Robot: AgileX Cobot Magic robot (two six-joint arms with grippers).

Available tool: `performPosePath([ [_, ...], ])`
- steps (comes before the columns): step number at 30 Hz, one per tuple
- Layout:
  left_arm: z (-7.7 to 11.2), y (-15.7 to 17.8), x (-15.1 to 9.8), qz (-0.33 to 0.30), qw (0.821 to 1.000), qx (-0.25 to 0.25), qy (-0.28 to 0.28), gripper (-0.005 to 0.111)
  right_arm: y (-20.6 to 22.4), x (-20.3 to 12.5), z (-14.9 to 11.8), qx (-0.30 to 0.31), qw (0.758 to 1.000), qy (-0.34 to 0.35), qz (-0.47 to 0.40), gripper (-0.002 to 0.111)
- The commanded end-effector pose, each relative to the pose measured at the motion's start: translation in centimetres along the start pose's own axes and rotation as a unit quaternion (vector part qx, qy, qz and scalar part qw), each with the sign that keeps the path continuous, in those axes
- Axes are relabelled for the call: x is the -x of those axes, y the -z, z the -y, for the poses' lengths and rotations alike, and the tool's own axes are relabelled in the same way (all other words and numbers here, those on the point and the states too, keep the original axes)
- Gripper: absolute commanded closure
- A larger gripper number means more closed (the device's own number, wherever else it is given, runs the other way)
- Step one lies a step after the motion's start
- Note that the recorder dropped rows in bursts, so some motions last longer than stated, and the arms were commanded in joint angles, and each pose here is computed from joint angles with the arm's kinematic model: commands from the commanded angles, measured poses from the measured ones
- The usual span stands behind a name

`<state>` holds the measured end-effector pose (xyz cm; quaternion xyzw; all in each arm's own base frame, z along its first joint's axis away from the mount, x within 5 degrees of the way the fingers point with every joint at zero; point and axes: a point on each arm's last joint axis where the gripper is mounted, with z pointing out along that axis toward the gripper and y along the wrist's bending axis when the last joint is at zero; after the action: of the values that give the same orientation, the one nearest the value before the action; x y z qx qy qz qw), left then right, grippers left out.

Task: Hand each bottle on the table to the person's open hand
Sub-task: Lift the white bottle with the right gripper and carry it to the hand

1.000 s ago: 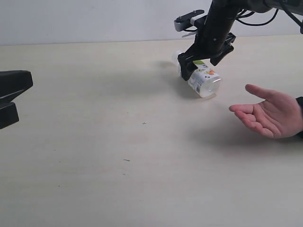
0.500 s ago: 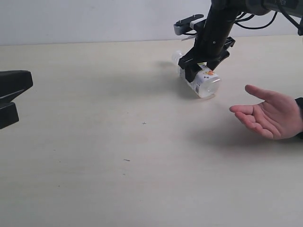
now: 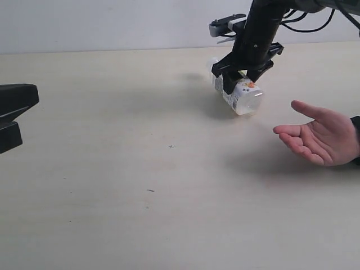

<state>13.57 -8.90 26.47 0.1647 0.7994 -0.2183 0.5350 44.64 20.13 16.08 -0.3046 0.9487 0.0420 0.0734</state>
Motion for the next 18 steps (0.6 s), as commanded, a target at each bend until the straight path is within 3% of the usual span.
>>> performPosePath([
  [1,0.0,0.1,0.0,0.002,1.000,0.001,-0.004,0.107,4.8,0.2,-0.4,-0.010,0.999,-0.013,0.044,0.108],
  [18,0.0,0.1,0.0,0.002,1.000,0.001,-0.004,0.107,16.1,-1.6,-1.6,-0.022,0.990,-0.040,0.134,0.108],
])
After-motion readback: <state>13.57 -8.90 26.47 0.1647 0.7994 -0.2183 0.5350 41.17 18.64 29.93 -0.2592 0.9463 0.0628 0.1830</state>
